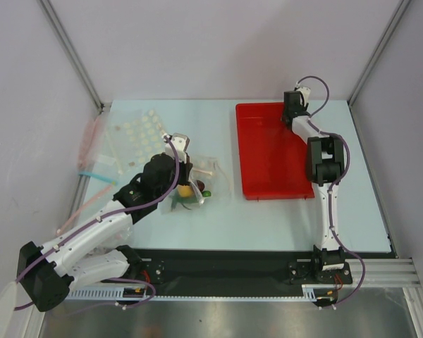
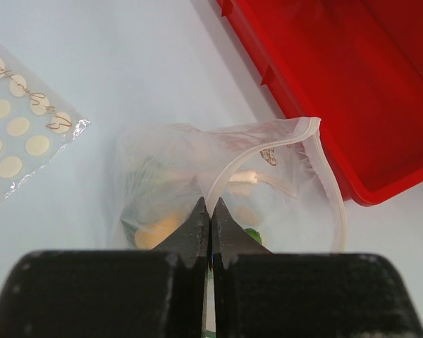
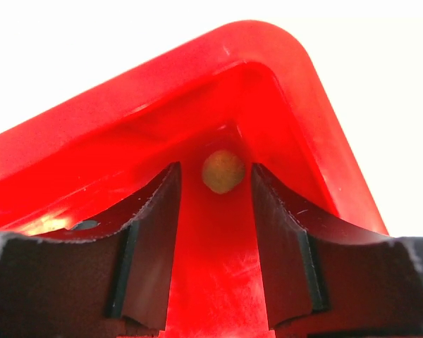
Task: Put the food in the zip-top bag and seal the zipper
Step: Pick up the fake fruit from the bin.
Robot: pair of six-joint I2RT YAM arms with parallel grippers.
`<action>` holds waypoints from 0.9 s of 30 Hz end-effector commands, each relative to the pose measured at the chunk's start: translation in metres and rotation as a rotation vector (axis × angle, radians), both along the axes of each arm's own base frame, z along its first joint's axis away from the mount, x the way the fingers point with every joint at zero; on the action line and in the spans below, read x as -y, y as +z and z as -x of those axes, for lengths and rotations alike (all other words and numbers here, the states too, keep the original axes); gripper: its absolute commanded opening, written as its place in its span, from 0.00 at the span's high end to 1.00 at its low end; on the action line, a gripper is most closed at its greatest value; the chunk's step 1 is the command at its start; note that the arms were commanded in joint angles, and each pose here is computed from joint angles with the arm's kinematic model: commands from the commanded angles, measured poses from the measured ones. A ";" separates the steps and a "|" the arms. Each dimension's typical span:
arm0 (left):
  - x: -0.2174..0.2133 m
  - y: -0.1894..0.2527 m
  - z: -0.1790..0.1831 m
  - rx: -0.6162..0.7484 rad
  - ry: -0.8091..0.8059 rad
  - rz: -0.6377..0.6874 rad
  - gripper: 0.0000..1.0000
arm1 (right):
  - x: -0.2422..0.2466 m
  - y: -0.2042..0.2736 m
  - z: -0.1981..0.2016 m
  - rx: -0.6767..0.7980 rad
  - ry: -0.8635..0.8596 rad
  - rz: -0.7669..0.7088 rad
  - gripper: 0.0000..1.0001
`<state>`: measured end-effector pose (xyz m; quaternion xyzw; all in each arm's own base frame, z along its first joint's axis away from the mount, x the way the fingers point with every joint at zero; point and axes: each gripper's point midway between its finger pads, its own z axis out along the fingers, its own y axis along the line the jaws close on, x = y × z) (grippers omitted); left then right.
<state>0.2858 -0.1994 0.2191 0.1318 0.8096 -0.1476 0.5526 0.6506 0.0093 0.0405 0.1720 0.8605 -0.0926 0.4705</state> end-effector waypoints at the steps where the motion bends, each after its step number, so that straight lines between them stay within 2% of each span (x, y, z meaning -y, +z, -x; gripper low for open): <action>1: -0.005 0.019 -0.004 0.054 0.025 0.033 1.00 | 0.000 0.024 -0.018 0.080 0.018 0.086 0.51; 6: -0.005 0.019 -0.004 0.055 0.028 0.031 1.00 | -0.003 0.027 -0.022 0.093 0.045 0.095 0.55; 8: -0.006 0.019 -0.004 0.054 0.030 0.030 1.00 | -0.002 0.028 -0.022 0.094 0.043 0.088 0.70; 11: -0.006 0.020 -0.004 0.056 0.031 0.032 1.00 | -0.003 0.034 -0.023 0.118 0.051 0.083 0.81; 13: -0.006 0.020 -0.004 0.056 0.031 0.032 1.00 | -0.003 0.027 -0.017 0.106 0.053 0.083 0.82; 17: -0.006 0.021 -0.003 0.058 0.028 0.035 1.00 | -0.011 0.042 -0.016 0.179 0.068 0.065 0.85; 18: -0.006 0.021 -0.003 0.057 0.028 0.036 0.99 | -0.012 0.059 -0.014 0.208 0.069 0.063 0.86; 20: -0.006 0.021 -0.003 0.057 0.025 0.035 1.00 | -0.017 0.063 -0.006 0.216 0.075 0.062 0.86; 21: -0.006 0.022 -0.003 0.060 0.025 0.037 1.00 | -0.022 0.088 -0.004 0.269 0.074 0.057 0.87; 24: -0.005 0.021 -0.003 0.058 0.022 0.038 1.00 | -0.037 0.096 0.016 0.295 0.084 0.042 0.87; 25: -0.006 0.021 -0.002 0.056 0.022 0.037 1.00 | -0.042 0.122 0.023 0.348 0.077 0.008 0.87; 26: -0.004 0.020 -0.002 0.056 0.017 0.037 1.00 | -0.047 0.109 0.035 0.332 0.091 -0.008 0.88; 27: -0.005 0.021 -0.002 0.057 0.019 0.039 1.00 | -0.053 0.116 0.042 0.350 0.101 -0.024 0.87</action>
